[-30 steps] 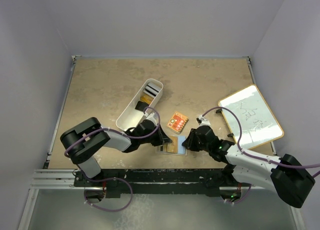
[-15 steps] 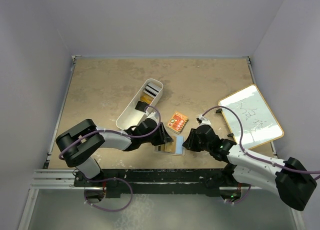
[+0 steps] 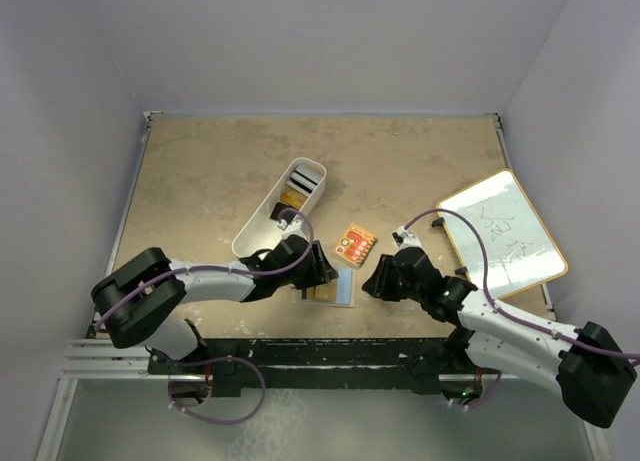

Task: Put the credit cards into the card holder
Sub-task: Insert the credit card into the card holder.

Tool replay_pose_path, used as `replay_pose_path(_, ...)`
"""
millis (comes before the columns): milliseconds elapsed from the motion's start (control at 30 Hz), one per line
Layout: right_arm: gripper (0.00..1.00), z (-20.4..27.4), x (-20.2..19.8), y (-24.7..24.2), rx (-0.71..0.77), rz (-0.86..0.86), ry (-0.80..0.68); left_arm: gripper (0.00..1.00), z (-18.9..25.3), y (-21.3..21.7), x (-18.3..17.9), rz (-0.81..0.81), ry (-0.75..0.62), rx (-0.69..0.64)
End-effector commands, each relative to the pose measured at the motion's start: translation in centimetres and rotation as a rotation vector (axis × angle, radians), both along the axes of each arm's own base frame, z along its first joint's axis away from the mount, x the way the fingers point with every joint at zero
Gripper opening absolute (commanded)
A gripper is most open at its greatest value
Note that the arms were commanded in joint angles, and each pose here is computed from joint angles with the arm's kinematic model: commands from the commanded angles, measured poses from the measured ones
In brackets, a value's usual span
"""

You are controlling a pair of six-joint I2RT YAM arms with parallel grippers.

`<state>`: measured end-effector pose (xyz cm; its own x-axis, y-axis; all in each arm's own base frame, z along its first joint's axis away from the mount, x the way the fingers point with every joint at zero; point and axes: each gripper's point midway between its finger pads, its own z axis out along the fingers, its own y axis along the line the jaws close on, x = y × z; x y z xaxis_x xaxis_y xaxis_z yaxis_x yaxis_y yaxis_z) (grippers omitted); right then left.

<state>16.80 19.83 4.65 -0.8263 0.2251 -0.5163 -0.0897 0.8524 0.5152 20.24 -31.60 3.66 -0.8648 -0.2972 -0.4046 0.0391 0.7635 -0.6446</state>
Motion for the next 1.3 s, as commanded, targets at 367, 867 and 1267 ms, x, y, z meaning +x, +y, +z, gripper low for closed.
replay_pose_path(367, 0.30, 2.8, 1.2, 2.7, 0.112, 0.039, -0.055, 0.50, 3.8, 1.6, 2.0, 0.064, -0.089, 0.109)
replay_pose_path(867, 0.27, 1.1, 2.2, 5.1, 0.124, 0.091, -0.027, 0.50, 0.7, 1.9, 1.2, 0.039, -0.040, 0.146)
replay_pose_path(1267, 0.24, -1.3, 1.7, 4.3, 0.056, 0.098, 0.014, 0.50, 0.1, -0.1, 0.3, 0.019, 0.023, 0.032)
